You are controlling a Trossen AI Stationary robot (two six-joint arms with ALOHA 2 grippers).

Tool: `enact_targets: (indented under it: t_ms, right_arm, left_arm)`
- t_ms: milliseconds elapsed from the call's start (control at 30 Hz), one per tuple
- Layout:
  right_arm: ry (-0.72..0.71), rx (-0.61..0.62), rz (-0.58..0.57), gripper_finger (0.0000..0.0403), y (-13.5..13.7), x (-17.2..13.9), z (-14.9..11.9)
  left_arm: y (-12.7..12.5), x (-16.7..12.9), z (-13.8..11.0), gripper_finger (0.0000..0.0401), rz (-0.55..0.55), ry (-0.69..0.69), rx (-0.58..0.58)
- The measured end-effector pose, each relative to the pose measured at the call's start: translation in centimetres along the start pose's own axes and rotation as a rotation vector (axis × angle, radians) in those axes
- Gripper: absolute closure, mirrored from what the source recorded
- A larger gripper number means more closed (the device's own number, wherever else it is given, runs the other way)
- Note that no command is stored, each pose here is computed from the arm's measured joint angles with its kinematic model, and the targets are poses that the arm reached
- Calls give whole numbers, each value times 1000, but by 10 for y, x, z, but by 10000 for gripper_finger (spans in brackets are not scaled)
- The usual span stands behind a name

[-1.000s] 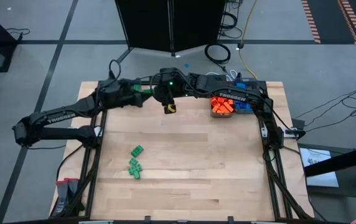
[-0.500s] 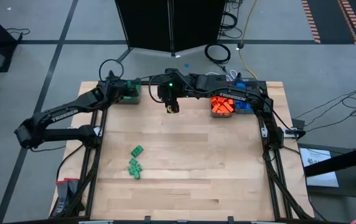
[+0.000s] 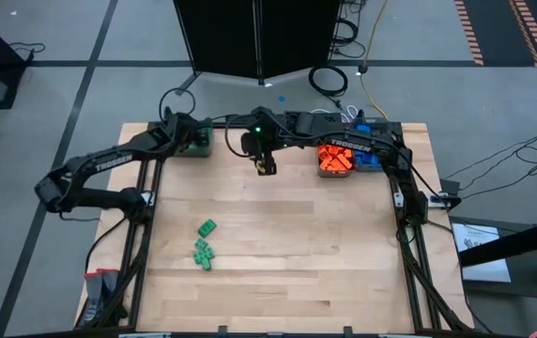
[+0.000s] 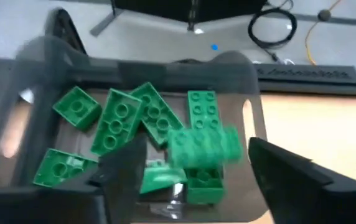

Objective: Sort blocks
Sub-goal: Put the green game piece into the left black bin

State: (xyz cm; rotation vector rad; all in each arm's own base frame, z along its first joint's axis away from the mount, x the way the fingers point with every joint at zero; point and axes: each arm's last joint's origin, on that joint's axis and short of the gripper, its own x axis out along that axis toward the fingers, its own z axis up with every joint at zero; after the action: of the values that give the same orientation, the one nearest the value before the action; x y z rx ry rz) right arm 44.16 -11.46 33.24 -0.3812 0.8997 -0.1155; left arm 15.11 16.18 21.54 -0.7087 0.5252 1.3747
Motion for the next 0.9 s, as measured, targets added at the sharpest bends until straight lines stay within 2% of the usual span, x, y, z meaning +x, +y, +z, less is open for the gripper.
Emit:
enact_targets:
  t_ms: [100, 233, 333, 400, 500, 600, 767, 900]
  right_arm:
    - [-24, 0, 89, 94, 3, 0, 0]
    - [-51, 8, 221, 94, 14, -2, 1]
    - [-46, -2, 291, 94, 22, -8, 2]
    - [-56, -20, 296, 94, 25, -15, 4]
    - [-55, -49, 312, 94, 28, -29, 4]
    - [-73, -51, 318, 94, 28, -40, 5]
    - [-76, -26, 316, 94, 26, -51, 5]
    - [-54, -17, 327, 94, 28, -53, 3]
  left_arm:
    - [-2, 1, -1, 95, -81, 68, 17]
    - [-9, -8, -11, 90, -279, 207, 148]
    - [-16, -22, -28, 94, -346, 317, 258]
    - [-22, -32, -42, 95, -380, 370, 363]
    - [-29, -48, -63, 96, -418, 432, 519]
    - [-34, -62, -82, 96, -427, 463, 628]
    - [-35, -83, -108, 96, -413, 533, 724]
    - [-31, -100, -128, 96, -374, 537, 789]
